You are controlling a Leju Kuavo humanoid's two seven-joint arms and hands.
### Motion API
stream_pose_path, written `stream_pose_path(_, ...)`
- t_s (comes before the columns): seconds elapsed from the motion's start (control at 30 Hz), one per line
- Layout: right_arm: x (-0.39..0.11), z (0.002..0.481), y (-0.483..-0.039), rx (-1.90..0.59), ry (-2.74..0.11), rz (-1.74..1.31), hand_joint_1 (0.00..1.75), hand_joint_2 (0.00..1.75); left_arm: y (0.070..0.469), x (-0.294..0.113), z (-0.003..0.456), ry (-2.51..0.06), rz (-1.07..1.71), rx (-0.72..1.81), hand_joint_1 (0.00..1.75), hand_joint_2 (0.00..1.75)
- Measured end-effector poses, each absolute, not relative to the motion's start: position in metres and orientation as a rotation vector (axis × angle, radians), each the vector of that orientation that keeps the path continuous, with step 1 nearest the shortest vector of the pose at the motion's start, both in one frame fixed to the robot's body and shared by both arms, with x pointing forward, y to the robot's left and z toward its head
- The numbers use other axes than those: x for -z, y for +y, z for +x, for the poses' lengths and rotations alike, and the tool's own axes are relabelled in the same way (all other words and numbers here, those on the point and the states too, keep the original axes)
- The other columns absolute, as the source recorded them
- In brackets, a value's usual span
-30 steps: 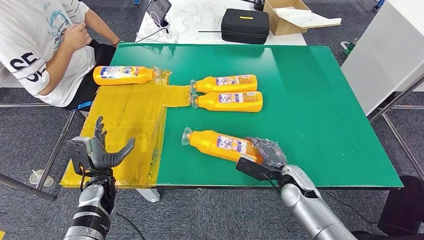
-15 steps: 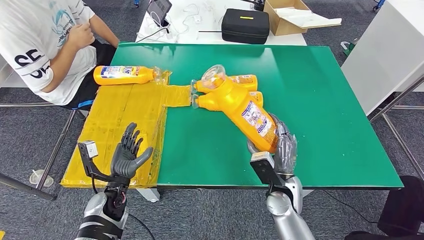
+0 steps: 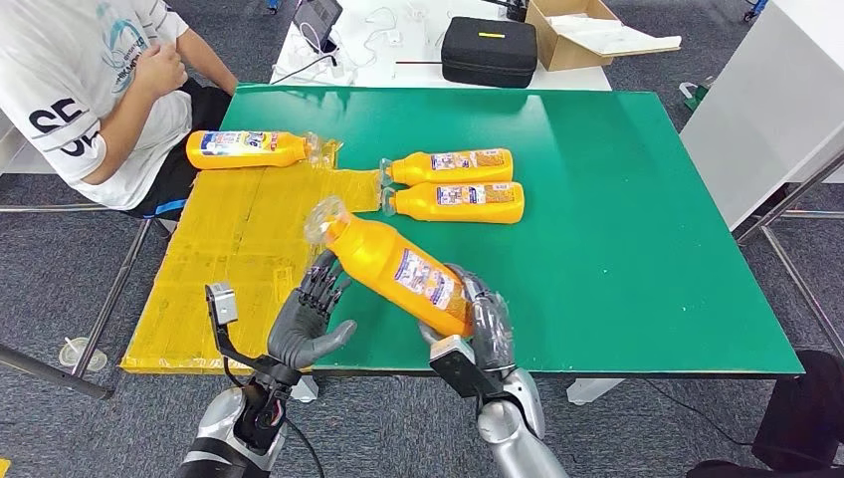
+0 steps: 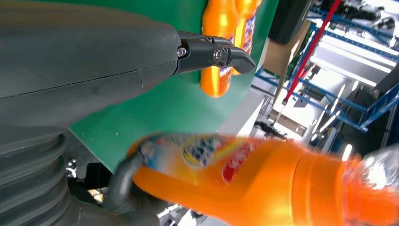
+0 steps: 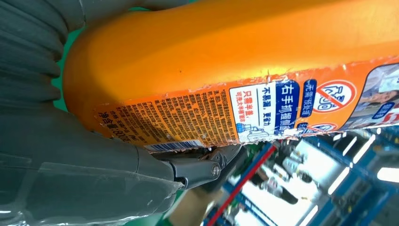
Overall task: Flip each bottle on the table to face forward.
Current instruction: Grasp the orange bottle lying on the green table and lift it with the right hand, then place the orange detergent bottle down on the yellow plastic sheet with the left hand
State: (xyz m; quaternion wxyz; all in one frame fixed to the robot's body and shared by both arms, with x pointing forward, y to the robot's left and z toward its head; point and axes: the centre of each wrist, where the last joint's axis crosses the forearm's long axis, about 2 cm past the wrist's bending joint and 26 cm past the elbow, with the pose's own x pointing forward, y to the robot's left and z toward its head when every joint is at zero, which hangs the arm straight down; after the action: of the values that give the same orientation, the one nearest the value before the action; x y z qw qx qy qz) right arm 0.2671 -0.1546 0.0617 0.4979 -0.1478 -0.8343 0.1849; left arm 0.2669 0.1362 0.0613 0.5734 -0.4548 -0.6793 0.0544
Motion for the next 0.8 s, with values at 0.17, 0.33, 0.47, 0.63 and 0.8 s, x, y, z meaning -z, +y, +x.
stream_pose_path(0.17, -0.061, 0.267, -0.153, -0.456, -2.018, -0.35, 1.75, 1.75, 0.135, -0.061, 0.267, -1.591, -1.067, -0.122, 0.0, 1.75)
stream_pose_path(0.33, -0.055, 0.262, -0.105, -0.606, -1.958, -0.176, 1.75, 1.75, 0.126, -0.063, 0.267, -1.586, -1.086, -0.057, 0.0, 1.75)
stream_pose_path(0.47, -0.053, 0.258, -0.084, -0.687, -1.902, -0.111, 1.75, 1.75, 0.125, -0.06, 0.267, -1.571, -1.086, -0.064, 0.0, 1.75)
stream_pose_path(0.63, -0.049, 0.256, -0.076, -0.735, -1.871, -0.086, 1.75, 1.75, 0.127, -0.056, 0.265, -1.554, -1.08, -0.077, 0.0, 1.75)
stream_pose_path(0.8, -0.046, 0.254, -0.073, -0.759, -1.856, -0.074, 1.75, 1.75, 0.129, -0.054, 0.265, -1.548, -1.076, -0.083, 0.0, 1.75)
